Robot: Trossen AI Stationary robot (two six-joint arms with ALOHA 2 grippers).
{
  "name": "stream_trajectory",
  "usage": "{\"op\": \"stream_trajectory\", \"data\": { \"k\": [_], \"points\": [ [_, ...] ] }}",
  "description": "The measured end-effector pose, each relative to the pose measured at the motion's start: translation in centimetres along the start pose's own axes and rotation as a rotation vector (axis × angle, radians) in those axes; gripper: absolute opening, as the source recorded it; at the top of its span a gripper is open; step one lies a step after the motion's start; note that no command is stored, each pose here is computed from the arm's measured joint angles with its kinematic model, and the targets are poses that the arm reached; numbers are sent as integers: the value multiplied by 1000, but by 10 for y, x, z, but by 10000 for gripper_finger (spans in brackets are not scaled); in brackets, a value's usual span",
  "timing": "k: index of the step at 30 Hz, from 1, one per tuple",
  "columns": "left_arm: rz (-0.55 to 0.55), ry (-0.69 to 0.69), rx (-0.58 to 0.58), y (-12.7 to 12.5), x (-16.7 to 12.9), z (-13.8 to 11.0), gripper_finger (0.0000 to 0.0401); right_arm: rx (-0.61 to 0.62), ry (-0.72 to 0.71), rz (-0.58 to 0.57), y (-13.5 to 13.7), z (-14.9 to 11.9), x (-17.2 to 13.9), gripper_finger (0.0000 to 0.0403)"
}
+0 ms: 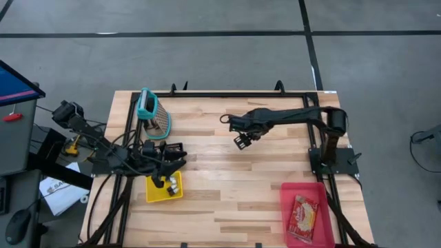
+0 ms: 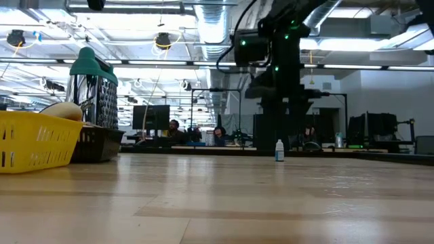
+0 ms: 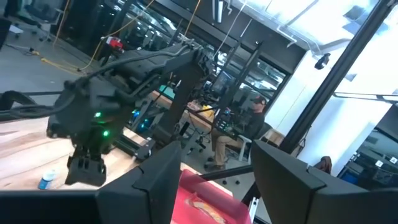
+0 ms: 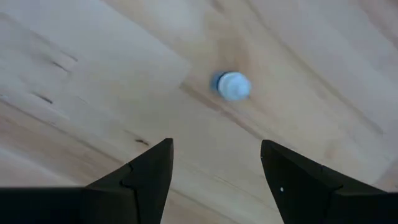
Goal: Pick & Place Food Item
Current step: Put the blue food coloring bottle into the yellow bin
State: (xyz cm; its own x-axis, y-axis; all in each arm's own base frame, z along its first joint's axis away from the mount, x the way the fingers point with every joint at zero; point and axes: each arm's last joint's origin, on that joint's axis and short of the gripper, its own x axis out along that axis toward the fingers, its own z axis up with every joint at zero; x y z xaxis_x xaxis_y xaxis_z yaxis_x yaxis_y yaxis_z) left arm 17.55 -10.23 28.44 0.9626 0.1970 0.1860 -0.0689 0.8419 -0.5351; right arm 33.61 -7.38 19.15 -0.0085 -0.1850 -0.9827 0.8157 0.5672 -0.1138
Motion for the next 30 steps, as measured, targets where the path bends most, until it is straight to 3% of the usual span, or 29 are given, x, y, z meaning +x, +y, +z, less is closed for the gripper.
{"op": "stream_trajectory", "data": {
  "k": [9, 18, 30],
  "points": [
    [-1, -1, -7, 0, 0, 0, 191, -2, -48, 50, 4, 14, 12, 234],
    [-1, -1, -8, 0, 0, 0, 191, 21, -48, 28, -14, 28, 17, 215],
    [-1, -2, -10, 0, 0, 0, 191, 2, -23, 83, -15, 31, 19, 197]
  ]
}}
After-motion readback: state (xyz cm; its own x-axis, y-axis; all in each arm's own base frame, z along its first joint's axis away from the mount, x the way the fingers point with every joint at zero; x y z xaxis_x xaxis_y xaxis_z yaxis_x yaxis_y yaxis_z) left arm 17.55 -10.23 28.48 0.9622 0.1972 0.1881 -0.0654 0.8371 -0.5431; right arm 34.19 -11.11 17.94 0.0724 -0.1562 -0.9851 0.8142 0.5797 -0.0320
